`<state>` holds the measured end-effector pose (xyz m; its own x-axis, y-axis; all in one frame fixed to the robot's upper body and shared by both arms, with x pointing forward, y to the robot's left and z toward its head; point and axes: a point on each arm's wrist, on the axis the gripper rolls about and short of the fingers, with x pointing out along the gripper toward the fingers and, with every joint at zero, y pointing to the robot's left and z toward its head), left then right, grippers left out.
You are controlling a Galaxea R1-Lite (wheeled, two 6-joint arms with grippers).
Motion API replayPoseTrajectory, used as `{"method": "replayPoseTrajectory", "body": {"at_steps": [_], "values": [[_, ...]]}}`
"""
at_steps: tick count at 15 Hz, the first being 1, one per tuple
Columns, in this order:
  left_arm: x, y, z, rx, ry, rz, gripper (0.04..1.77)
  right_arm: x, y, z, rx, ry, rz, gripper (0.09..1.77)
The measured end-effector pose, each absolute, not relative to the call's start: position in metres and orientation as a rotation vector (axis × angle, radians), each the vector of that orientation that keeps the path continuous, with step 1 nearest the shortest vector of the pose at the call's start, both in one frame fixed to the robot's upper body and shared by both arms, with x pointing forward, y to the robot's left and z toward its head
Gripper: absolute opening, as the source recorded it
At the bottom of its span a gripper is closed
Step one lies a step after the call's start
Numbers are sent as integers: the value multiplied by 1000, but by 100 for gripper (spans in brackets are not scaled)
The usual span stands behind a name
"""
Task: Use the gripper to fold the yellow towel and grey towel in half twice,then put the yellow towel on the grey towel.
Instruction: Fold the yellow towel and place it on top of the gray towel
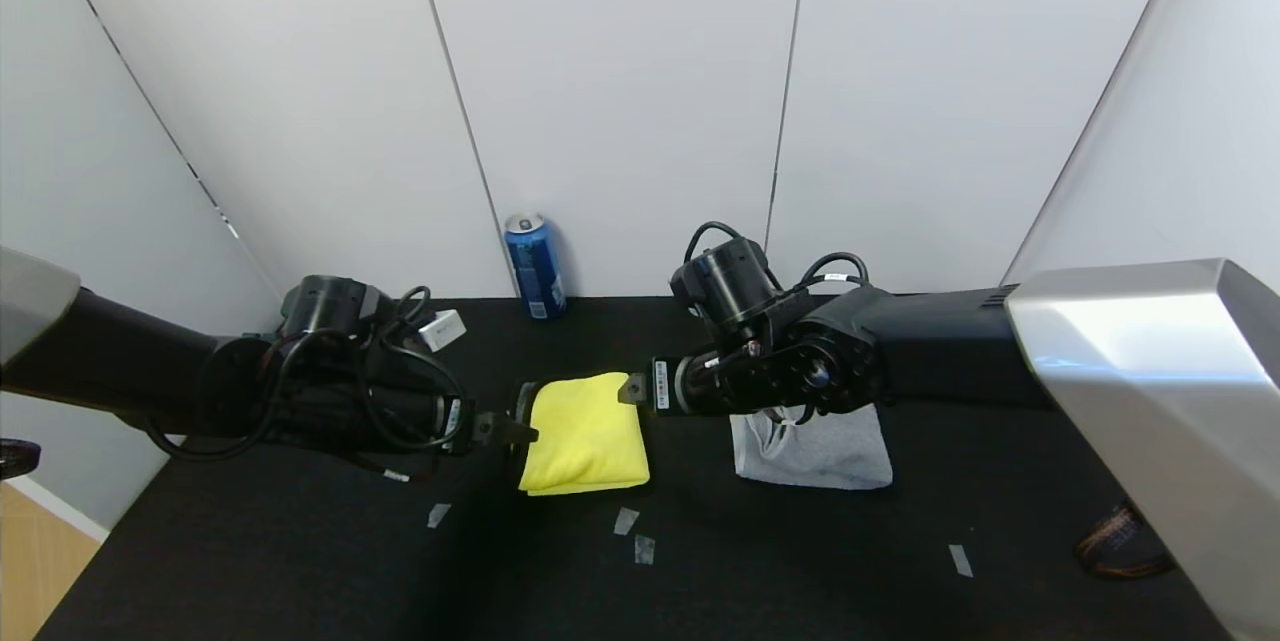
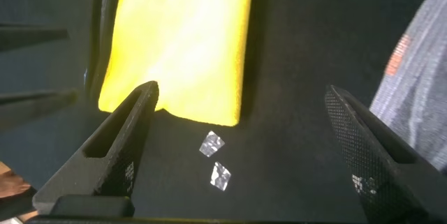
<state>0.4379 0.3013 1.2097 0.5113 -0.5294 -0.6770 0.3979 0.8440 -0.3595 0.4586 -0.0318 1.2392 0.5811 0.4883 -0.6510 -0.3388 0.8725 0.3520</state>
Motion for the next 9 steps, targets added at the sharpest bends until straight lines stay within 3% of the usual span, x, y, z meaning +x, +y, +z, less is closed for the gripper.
{"method": "replayPoseTrajectory", "body": {"at_steps": [9], "values": [[445, 289, 1170, -188, 977, -602, 172, 464, -16, 1227, 198, 823, 507, 170]]}}
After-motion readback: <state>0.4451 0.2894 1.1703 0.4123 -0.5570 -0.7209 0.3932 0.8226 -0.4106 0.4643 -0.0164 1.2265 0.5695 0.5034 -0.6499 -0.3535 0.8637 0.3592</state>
